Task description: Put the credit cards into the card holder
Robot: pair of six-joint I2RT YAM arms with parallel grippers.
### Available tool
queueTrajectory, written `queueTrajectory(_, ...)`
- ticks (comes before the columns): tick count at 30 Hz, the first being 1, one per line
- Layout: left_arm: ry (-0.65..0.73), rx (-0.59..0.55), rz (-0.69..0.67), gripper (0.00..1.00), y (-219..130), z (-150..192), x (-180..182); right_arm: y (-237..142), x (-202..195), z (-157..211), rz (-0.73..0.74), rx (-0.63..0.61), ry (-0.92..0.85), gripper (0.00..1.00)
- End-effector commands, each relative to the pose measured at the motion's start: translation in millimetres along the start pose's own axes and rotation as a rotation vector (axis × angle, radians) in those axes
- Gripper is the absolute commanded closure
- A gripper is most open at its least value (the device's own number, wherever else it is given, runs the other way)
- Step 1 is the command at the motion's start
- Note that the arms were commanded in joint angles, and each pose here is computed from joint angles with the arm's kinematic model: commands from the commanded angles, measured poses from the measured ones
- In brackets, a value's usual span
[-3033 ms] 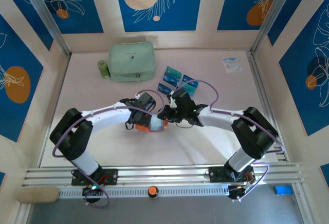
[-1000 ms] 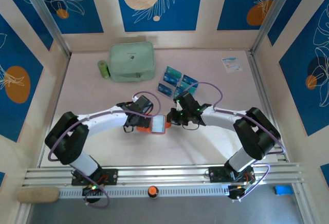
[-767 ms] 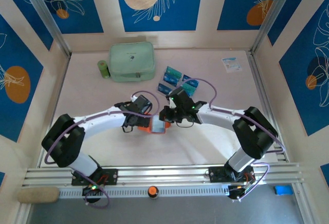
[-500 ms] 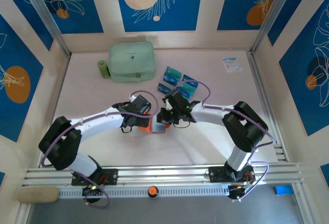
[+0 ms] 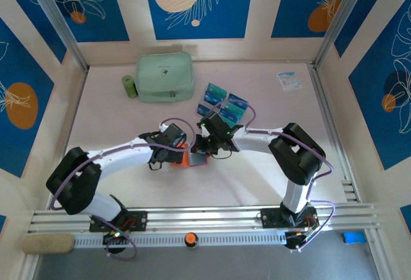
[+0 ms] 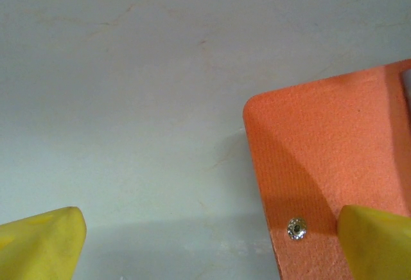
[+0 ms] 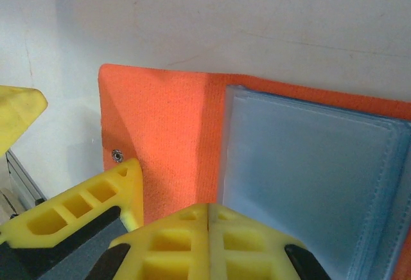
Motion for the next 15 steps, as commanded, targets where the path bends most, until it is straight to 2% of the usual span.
queueTrajectory(1, 0.003, 0.009, -0.026, 0.00, 4, 2, 3, -3, -8, 2, 0.003, 0.001, -0.005, 1.00)
queueTrajectory(15, -0.058, -0.002, 0.093, 0.00, -4, -24, -18, -7, -36, 0, 0.059, 0.017, 0.000, 1.00)
Point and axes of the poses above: each hand's point on the last joint's axis, 136 mm out from that joint toward the fingers, its own y axis out along the fingers, its own x axis along the line the jaws close on, z = x × y, the point moved 5 cm from there along -y, back along the fingers, and after that the axes turned 6 degrees about y, right-handed, at the moved point
